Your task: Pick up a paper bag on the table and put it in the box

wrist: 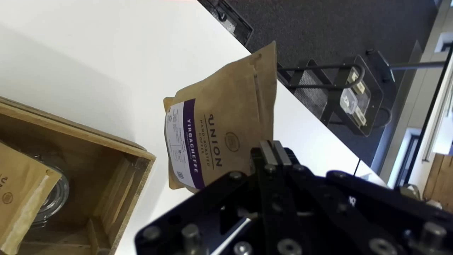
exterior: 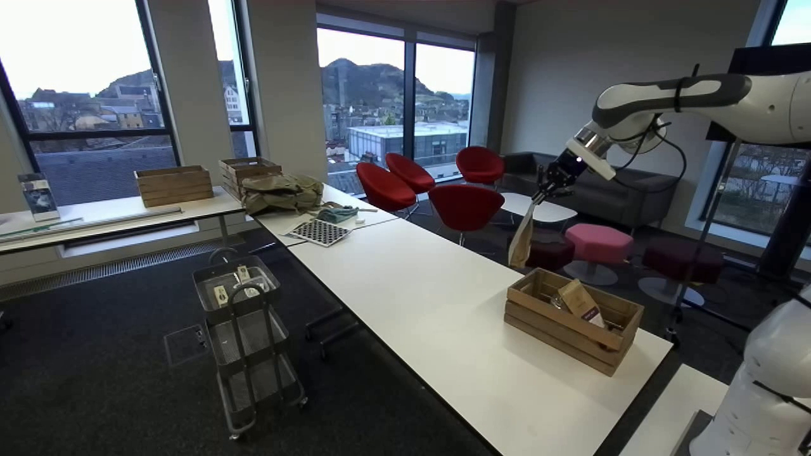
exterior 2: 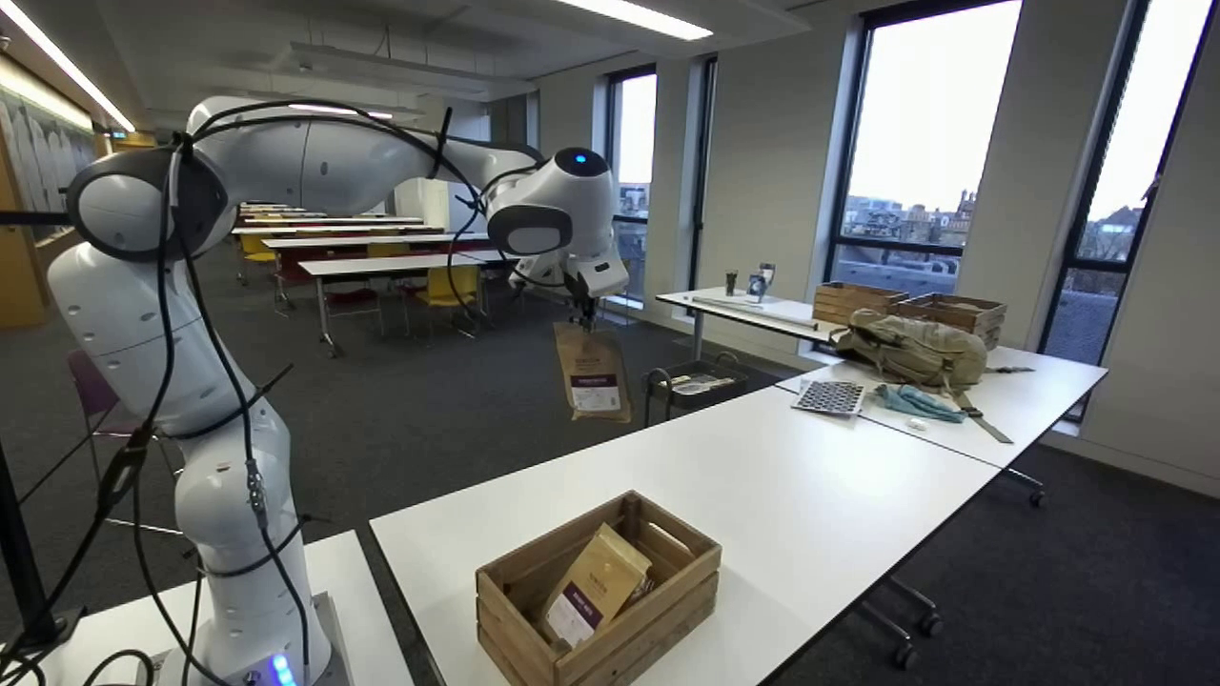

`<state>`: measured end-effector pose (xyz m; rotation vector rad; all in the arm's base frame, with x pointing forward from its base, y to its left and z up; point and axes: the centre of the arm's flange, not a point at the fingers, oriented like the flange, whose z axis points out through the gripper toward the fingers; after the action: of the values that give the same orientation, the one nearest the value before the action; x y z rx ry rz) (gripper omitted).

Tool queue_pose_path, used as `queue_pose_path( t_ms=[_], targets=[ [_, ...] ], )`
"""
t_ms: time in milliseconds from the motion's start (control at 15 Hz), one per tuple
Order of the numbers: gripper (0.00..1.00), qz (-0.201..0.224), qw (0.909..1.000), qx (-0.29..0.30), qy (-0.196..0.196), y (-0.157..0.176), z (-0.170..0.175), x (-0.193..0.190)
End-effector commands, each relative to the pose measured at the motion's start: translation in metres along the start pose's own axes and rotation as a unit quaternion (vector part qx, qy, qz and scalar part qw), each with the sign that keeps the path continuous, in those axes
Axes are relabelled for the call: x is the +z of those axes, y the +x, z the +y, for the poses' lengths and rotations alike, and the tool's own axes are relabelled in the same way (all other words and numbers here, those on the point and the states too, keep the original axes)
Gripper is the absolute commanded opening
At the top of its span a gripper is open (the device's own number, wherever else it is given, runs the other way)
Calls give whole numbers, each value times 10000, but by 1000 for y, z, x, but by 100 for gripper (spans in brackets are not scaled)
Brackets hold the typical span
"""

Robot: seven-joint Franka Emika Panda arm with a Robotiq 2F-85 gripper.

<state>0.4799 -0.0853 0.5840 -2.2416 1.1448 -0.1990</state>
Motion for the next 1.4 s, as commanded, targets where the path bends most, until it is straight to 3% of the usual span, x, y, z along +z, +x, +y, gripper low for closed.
queue_pose_path(
  t_ms=[0,267,800,1333],
  targets=[
    [0,276,9964,792,104,23,15,-29],
    [0,366,9918,1223,15,46,39,-32],
    [0,182,9930,1157,-172,70,57,11],
    [0,218,9925,943,-750,94,84,54]
  ],
)
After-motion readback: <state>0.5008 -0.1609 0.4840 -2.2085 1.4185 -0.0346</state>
